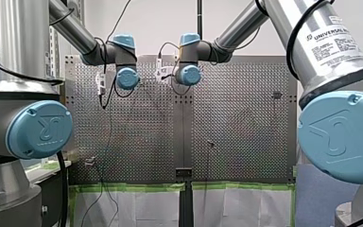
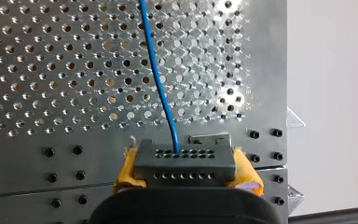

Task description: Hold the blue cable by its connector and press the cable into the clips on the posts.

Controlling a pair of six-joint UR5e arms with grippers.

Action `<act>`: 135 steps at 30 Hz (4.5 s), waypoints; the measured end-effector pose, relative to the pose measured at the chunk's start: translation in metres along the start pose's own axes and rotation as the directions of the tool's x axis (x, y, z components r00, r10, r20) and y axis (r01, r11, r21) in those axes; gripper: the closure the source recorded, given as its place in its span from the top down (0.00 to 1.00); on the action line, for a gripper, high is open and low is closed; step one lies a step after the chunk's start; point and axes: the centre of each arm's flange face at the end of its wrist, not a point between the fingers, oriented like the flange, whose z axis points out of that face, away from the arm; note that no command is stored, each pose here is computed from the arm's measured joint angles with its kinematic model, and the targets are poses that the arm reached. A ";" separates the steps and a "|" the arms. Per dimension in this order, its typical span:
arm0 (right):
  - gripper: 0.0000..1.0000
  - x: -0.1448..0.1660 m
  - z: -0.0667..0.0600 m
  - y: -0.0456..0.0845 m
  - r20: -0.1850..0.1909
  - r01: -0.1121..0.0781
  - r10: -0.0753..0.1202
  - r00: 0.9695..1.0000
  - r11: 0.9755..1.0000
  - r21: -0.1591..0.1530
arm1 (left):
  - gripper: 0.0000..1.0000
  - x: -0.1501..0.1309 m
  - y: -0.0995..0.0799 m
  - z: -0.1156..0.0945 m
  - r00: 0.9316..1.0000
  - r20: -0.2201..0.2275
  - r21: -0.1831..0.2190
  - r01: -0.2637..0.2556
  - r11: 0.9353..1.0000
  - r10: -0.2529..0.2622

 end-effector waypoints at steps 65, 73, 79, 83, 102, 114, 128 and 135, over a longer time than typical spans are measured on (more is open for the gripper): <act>0.00 0.002 0.042 -0.004 0.086 -0.114 0.107 0.991 0.990 0.080 | 0.00 0.002 0.002 0.080 1.000 0.001 0.021 0.023 1.000 -0.023; 0.00 -0.001 0.047 0.002 0.085 -0.121 0.114 0.990 0.989 0.080 | 0.00 0.001 0.007 0.100 1.000 0.012 0.004 0.027 1.000 -0.027; 0.00 -0.008 0.052 0.006 0.090 -0.122 0.115 0.989 0.990 0.076 | 0.00 0.008 0.007 0.111 1.000 0.010 0.018 0.024 1.000 -0.024; 0.00 -0.015 0.055 0.009 0.096 -0.122 0.115 0.989 0.990 0.071 | 0.00 0.007 0.009 0.119 0.999 0.023 0.024 0.029 0.999 -0.030; 0.00 -0.019 0.071 0.030 0.078 -0.122 0.118 0.990 0.991 0.050 | 0.00 0.019 0.017 0.169 1.000 -0.005 0.052 0.009 0.999 -0.009; 0.00 -0.021 0.073 0.039 0.078 -0.121 0.117 0.990 0.992 0.047 | 0.00 0.020 0.030 0.180 1.000 0.002 0.057 0.009 0.998 -0.009; 0.00 -0.022 0.073 0.040 0.082 -0.121 0.117 0.990 0.991 0.050 | 0.56 0.017 0.031 0.185 0.998 0.028 0.090 0.059 0.994 -0.062; 0.00 -0.022 0.073 0.041 0.084 -0.123 0.119 0.989 0.991 0.048 | 1.00 0.021 0.030 0.179 0.997 -0.017 0.084 0.082 0.993 -0.081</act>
